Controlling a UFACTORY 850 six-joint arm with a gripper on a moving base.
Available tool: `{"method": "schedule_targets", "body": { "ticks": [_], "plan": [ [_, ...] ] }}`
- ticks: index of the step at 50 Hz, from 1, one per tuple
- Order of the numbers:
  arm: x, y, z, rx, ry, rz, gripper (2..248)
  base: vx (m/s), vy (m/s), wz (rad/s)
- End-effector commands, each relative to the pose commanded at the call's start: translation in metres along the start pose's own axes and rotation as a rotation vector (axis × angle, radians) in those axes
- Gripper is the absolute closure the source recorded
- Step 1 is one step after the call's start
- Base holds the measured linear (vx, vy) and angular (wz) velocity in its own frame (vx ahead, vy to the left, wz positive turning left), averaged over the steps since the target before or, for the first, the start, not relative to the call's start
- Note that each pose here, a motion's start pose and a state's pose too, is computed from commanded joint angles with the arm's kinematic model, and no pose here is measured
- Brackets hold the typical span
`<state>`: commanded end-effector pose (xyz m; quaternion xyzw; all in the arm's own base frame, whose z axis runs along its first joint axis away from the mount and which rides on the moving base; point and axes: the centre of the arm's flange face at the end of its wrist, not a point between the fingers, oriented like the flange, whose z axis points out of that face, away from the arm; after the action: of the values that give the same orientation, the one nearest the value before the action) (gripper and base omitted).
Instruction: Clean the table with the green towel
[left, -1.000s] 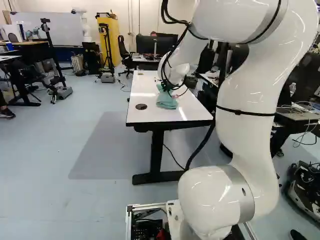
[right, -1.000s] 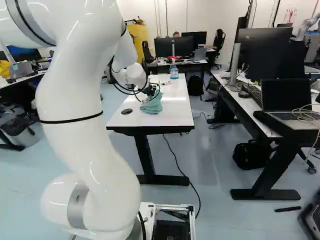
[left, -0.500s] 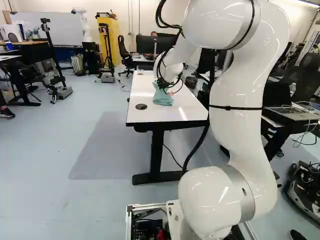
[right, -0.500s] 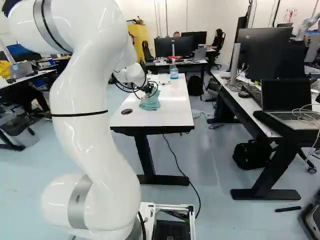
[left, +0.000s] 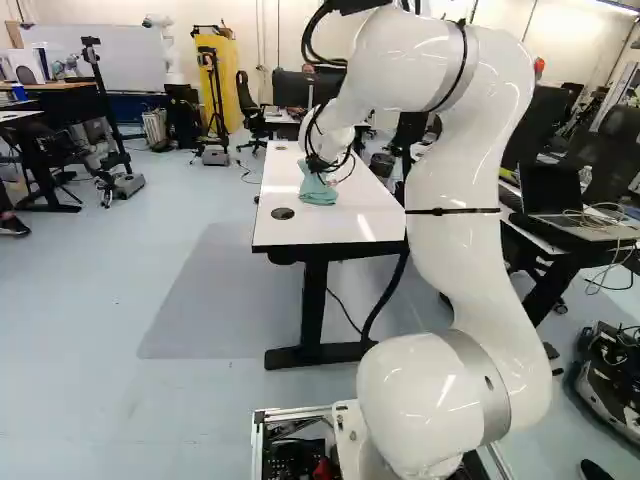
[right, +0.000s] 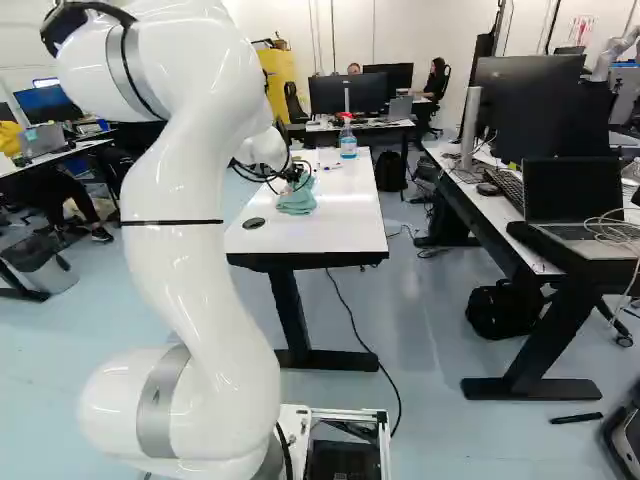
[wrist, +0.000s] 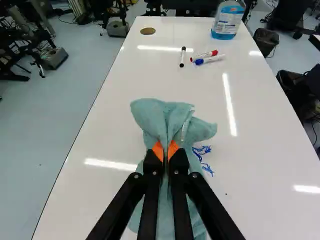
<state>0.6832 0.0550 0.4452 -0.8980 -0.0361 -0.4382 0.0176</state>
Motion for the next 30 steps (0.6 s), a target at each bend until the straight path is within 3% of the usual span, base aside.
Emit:
{"method": "schedule_targets", "body": {
  "ticks": [12,30],
  "plan": [
    [0.006,-0.001,0.017,0.001,-0.023,-0.001,220,0.000,0.000,0.000],
    [0.001,-0.001,0.018,0.001,-0.086,-0.001,220,0.000,0.000,0.000]
  ]
}}
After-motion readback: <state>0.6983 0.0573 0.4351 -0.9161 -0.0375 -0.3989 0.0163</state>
